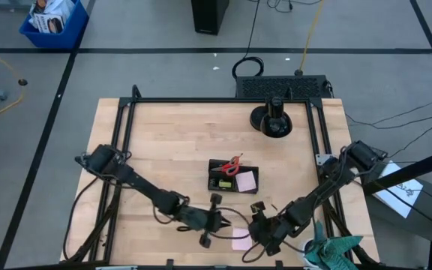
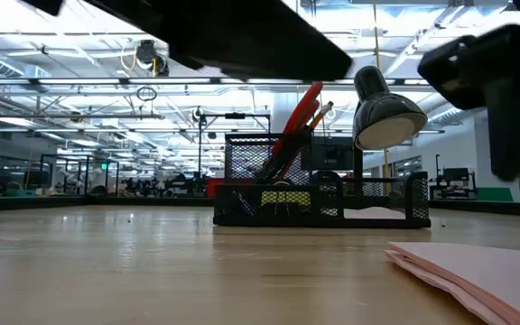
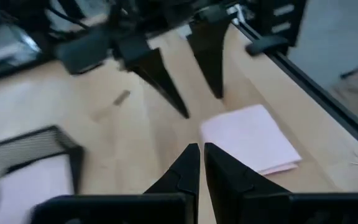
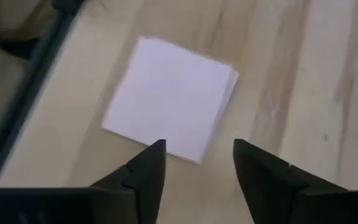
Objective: Pick and place office supplies into organizer
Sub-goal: Put the pink sticky notes into the black desk organizer
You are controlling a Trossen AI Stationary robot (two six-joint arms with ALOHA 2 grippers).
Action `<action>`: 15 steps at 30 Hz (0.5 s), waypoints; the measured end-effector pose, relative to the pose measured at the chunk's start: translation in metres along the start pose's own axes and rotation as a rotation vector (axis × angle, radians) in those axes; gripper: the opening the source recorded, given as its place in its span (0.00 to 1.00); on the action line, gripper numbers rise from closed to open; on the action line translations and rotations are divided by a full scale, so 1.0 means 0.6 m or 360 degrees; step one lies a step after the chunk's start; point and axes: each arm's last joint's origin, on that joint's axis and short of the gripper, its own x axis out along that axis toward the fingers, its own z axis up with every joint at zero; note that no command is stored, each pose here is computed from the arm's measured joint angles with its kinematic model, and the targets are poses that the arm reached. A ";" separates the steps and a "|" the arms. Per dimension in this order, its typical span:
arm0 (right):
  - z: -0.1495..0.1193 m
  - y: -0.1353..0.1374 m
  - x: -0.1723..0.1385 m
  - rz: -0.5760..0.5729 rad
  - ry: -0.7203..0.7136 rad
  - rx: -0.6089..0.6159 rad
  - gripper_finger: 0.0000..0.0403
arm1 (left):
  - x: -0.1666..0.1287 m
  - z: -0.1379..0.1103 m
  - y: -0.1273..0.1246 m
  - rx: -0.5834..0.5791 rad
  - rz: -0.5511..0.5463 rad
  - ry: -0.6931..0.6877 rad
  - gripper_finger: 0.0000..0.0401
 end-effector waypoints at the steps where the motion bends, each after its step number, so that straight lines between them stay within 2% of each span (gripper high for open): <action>1: -0.003 0.004 0.005 -0.0010 0.0010 -0.0009 0.47 | 0.007 -0.001 -0.001 -0.0012 -0.0042 0.0019 0.08; 3: -0.010 0.009 0.013 -0.0013 0.0043 -0.0029 0.48 | 0.019 -0.007 -0.002 -0.0014 -0.0112 0.0073 0.08; 8: -0.006 0.022 0.012 0.0025 -0.0042 -0.0004 0.48 | 0.027 -0.019 -0.003 -0.0004 -0.0112 0.0128 0.08; 12: 0.014 0.041 0.005 0.0097 -0.0281 -0.0025 0.48 | 0.026 -0.023 -0.003 -0.0028 -0.0108 0.0167 0.08; 15: 0.028 0.056 0.003 0.0159 -0.0462 -0.0118 0.48 | 0.025 -0.022 -0.007 -0.0039 -0.0113 0.0159 0.08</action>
